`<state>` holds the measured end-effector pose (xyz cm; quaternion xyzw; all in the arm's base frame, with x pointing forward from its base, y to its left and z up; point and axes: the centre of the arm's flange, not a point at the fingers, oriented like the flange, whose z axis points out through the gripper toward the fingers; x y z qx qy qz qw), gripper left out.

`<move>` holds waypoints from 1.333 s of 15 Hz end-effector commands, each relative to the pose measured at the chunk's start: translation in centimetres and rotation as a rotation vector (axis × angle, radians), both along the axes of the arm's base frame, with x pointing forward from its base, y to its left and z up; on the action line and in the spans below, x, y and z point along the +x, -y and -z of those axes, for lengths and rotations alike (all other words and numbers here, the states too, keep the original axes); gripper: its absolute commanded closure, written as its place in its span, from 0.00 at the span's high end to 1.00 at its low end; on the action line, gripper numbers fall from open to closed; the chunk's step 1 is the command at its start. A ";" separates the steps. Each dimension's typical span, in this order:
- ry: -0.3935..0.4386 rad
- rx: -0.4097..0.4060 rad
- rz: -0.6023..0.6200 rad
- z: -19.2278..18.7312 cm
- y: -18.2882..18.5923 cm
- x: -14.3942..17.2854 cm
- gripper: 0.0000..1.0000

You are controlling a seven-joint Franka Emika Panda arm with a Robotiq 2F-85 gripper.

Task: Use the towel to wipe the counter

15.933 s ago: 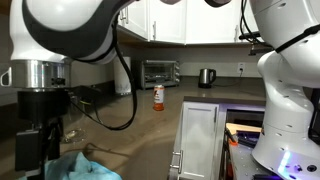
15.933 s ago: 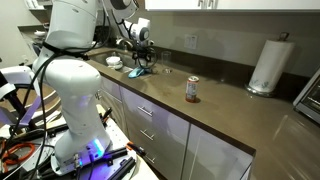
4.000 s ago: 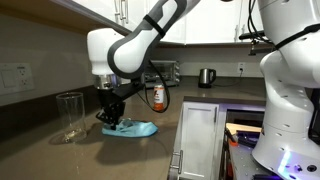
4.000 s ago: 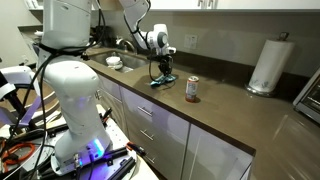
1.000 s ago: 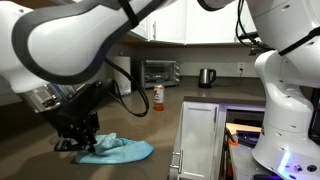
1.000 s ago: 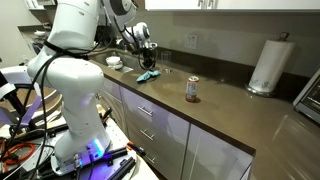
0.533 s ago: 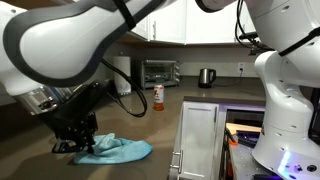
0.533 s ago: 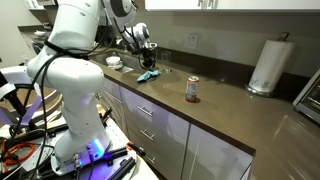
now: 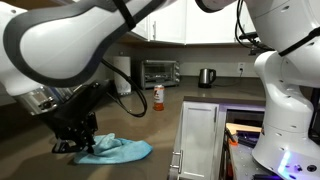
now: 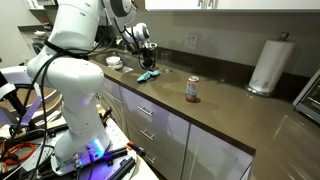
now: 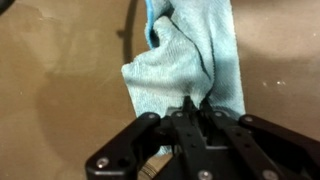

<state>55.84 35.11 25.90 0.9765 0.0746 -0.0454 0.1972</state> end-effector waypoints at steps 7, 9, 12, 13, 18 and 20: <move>0.136 -0.045 -0.152 -0.6 -5.1 -1.6 0.04; 0.185 -0.043 -0.196 -1.0 -7.0 -3.0 0.04; 0.226 0.009 -0.238 -1.6 -9.0 -4.9 0.04; 0.234 0.035 -0.244 -1.8 -9.3 -5.3 0.04; 0.225 0.061 -0.258 -1.7 -10.6 -4.8 0.09; 0.227 0.062 -0.258 -1.8 -10.6 -4.8 0.09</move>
